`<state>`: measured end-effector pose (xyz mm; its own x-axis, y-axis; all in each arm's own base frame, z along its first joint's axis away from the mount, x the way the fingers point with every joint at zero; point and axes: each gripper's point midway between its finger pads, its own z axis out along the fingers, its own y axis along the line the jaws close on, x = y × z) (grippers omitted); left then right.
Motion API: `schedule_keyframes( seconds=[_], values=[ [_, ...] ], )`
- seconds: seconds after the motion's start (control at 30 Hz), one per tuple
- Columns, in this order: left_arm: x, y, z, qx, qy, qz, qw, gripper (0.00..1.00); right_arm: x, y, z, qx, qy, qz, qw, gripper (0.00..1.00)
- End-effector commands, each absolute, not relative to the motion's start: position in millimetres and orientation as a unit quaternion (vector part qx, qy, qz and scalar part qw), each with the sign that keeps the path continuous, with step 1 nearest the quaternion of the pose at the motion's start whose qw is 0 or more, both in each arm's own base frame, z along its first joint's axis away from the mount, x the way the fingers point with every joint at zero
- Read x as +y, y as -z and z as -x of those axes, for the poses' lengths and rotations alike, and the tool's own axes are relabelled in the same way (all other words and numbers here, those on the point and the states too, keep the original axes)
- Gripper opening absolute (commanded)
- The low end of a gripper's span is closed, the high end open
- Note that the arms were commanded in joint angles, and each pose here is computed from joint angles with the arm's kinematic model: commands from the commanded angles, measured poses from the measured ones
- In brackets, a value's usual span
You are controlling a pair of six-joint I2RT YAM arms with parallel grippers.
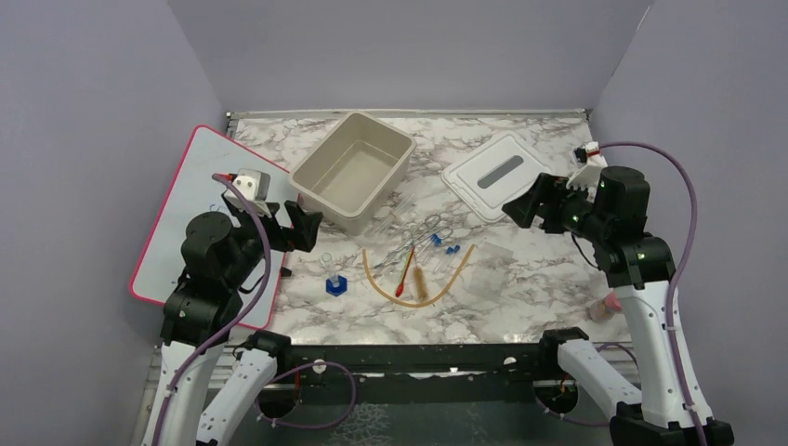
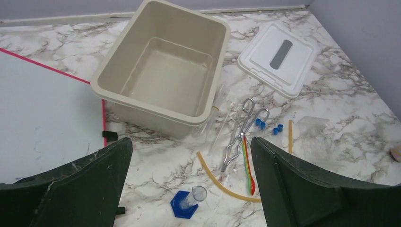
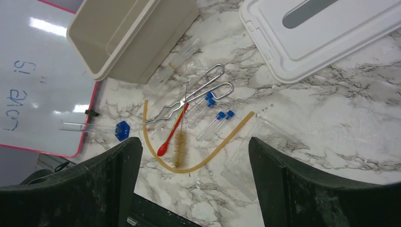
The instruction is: Organize the chemistry lab equipment
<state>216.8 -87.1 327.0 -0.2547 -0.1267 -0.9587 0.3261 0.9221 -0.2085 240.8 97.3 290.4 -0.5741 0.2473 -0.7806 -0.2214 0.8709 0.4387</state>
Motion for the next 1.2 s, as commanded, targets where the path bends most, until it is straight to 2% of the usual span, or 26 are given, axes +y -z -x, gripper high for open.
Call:
schedule_keyframes(
  seconds=[0.0, 0.13, 0.2, 0.37, 0.53, 0.77, 0.9, 1.07, 1.17],
  values=[
    [-105, -343, -209, 0.744, 0.23, -0.11, 0.618, 0.99, 112, -295, -247, 0.833, -0.29, 0.015, 0.471, 0.87],
    [-113, -346, -207, 0.739, 0.249, -0.122, 0.614, 0.99, 120, -284, -252, 0.829, -0.319, -0.007, 0.458, 0.8],
    [-115, -345, -208, 0.739, 0.254, -0.122, 0.612, 0.99, 134, -283, -249, 0.82, -0.356, 0.03, 0.447, 0.78],
    [-113, -337, -211, 0.749, 0.262, -0.087, 0.603, 0.99, 159, -264, -250, 0.806, -0.412, 0.074, 0.418, 0.82],
    [-111, -327, -216, 0.761, 0.269, -0.049, 0.588, 0.99, 191, -251, -252, 0.813, -0.392, 0.105, 0.417, 0.9],
    [-97, -329, -226, 0.763, 0.243, -0.003, 0.599, 0.99, 269, -232, -234, 0.804, -0.387, 0.18, 0.414, 0.9],
    [-83, -346, -231, 0.752, 0.206, 0.005, 0.627, 0.99, 311, -220, -224, 0.803, -0.349, 0.212, 0.434, 0.86],
    [-66, -373, -240, 0.732, 0.164, 0.021, 0.661, 0.99, 379, -209, -202, 0.778, -0.351, 0.249, 0.458, 0.78],
    [-63, -385, -245, 0.721, 0.158, 0.027, 0.674, 0.99, 421, -197, -192, 0.784, -0.346, 0.257, 0.446, 0.77]
  ],
)
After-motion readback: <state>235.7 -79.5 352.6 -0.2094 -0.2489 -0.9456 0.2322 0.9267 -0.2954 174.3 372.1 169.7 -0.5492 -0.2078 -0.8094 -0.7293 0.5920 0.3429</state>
